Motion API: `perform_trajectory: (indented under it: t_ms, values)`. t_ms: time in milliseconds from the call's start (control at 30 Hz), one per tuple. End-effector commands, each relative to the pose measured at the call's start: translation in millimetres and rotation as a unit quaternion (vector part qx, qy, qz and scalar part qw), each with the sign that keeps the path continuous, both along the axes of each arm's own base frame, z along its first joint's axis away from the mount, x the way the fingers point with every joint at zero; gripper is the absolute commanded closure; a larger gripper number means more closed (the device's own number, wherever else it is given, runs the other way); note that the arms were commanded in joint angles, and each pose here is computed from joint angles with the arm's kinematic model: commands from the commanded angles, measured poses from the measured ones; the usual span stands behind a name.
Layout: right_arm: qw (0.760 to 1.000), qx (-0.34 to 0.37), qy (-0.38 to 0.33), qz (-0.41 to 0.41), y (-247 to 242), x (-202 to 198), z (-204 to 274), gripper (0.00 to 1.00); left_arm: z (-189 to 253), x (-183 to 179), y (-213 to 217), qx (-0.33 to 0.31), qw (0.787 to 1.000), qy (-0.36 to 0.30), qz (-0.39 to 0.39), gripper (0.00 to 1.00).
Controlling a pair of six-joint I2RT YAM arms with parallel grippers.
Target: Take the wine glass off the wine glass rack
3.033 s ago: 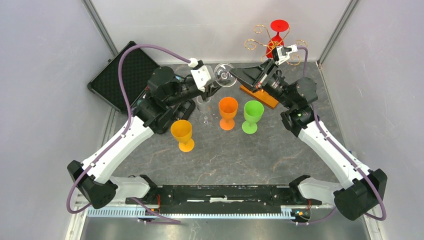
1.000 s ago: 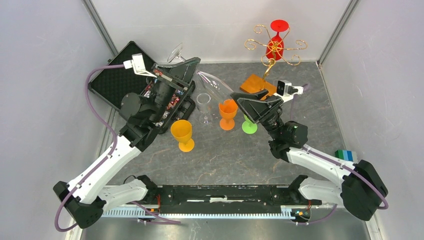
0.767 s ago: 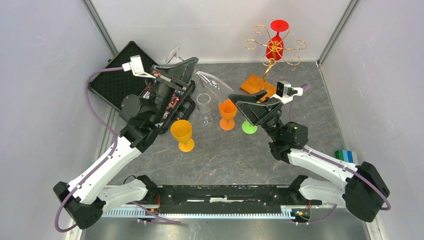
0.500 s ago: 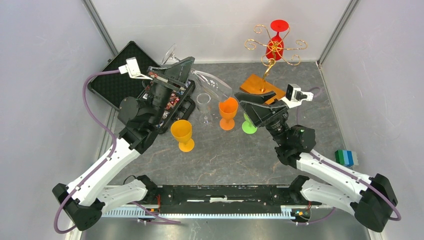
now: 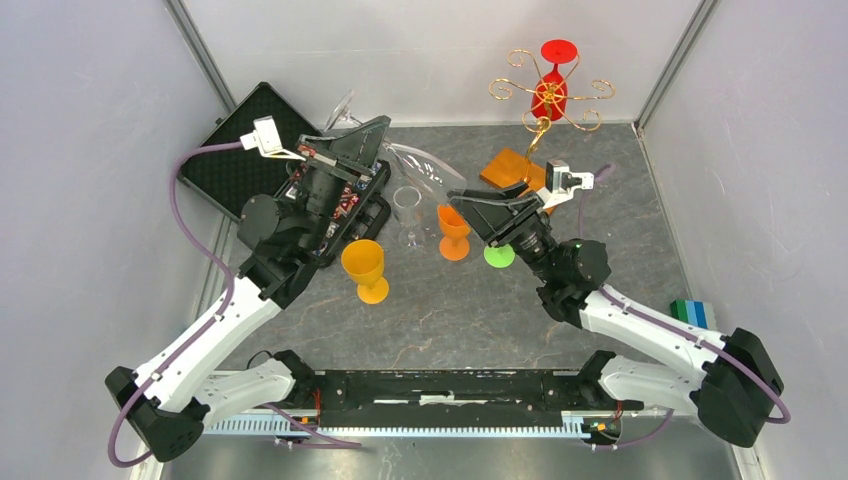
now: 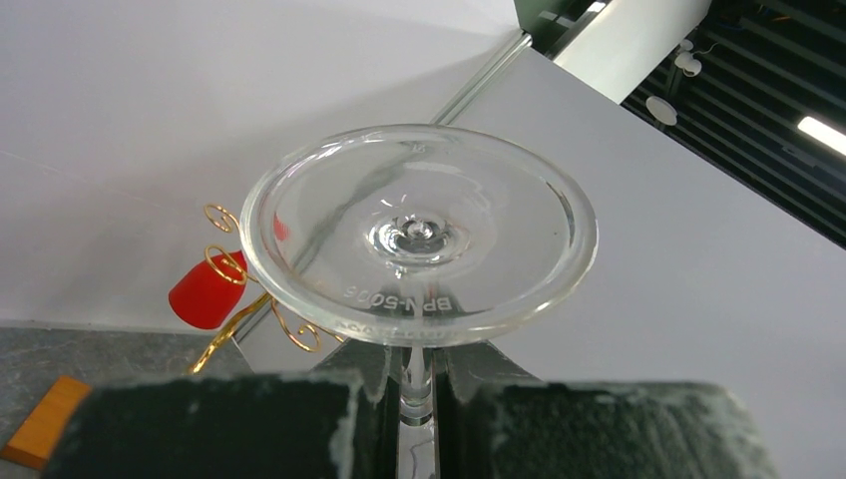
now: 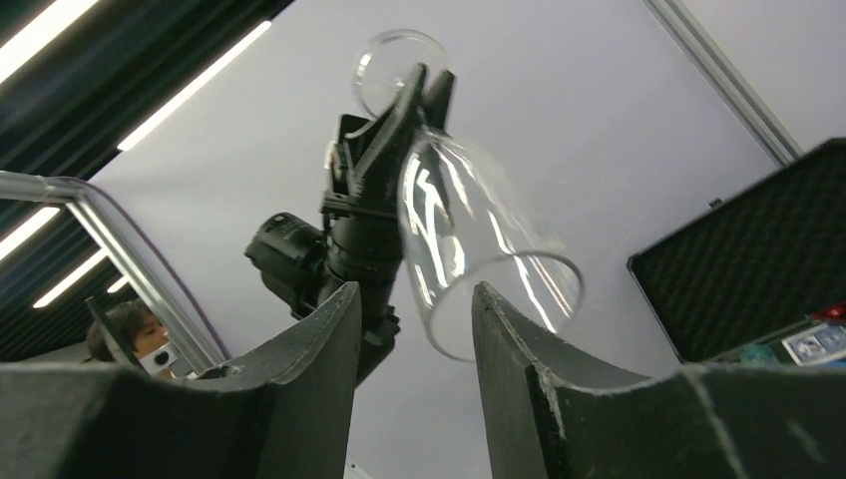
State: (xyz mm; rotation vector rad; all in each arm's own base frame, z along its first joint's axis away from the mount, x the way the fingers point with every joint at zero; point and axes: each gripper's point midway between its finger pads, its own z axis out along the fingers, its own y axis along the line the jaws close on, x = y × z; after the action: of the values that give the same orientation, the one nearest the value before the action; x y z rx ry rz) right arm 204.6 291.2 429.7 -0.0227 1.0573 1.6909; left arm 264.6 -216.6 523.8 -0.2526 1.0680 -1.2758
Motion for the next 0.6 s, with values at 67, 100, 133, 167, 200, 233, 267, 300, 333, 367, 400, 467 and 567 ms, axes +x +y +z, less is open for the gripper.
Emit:
perform_trajectory:
  t_ms: [67, 100, 133, 167, 200, 233, 267, 300, 333, 367, 400, 467, 567]
  values:
    - [0.993, 0.071, -0.088, 0.012, -18.9, -28.0, 53.4, 0.54, 15.8, -13.0, 11.5, -0.053, 0.998, -0.010, -0.016, 0.98]
    - [0.994, 0.070, -0.087, 0.012, -17.8, -27.1, 53.6, 0.55, 15.0, -13.4, 10.9, -0.054, 0.998, -0.009, -0.018, 0.98]
    - [0.994, 0.070, -0.087, 0.013, -16.8, -26.5, 54.5, 0.56, 14.9, -13.9, 10.2, -0.057, 0.998, -0.009, -0.022, 0.98]
    - [0.994, 0.069, -0.086, 0.013, -15.7, -25.3, 54.7, 0.57, 14.3, -14.5, 9.2, -0.059, 0.998, -0.008, -0.027, 0.98]
    - [0.994, 0.067, -0.082, 0.014, -14.2, -23.7, 54.3, 0.57, 14.3, -15.5, 8.7, -0.059, 0.998, -0.009, -0.030, 0.98]
    - [0.995, 0.065, -0.080, 0.016, -12.3, -22.8, 54.2, 0.58, 14.3, -16.4, 8.2, -0.060, 0.998, -0.009, -0.033, 0.98]
    - [0.995, 0.065, -0.078, 0.017, -10.9, -21.9, 54.1, 0.60, 14.0, -16.9, 7.7, -0.060, 0.998, -0.009, -0.035, 0.98]
    - [0.995, 0.065, -0.075, 0.020, -9.9, -21.1, 53.6, 0.62, 14.0, -18.0, 7.6, -0.058, 0.998, -0.012, -0.036, 0.98]
    - [0.995, 0.065, -0.073, 0.021, -9.2, -20.7, 53.7, 0.64, 15.5, -19.7, 7.7, -0.052, 0.998, -0.020, -0.035, 0.98]
    - [0.995, 0.064, -0.072, 0.021, -8.5, -19.9, 53.2, 0.67, 15.9, -20.9, 8.3, -0.046, 0.998, -0.024, -0.032, 0.97]
    - [0.995, 0.062, -0.068, 0.022, -7.3, -18.7, 51.8, 0.69, 15.8, -22.2, 9.1, -0.040, 0.998, -0.028, -0.029, 0.97]
    - [0.996, 0.057, -0.059, 0.022, -5.1, -16.1, 49.2, 0.75, 16.8, -26.7, 10.8, -0.030, 0.998, -0.040, -0.027, 0.95]
    - [0.998, 0.048, -0.045, 0.019, -2.3, -11.1, 44.0, 0.85, 18.6, -33.2, 12.7, -0.018, 0.998, -0.056, -0.025, 0.92]
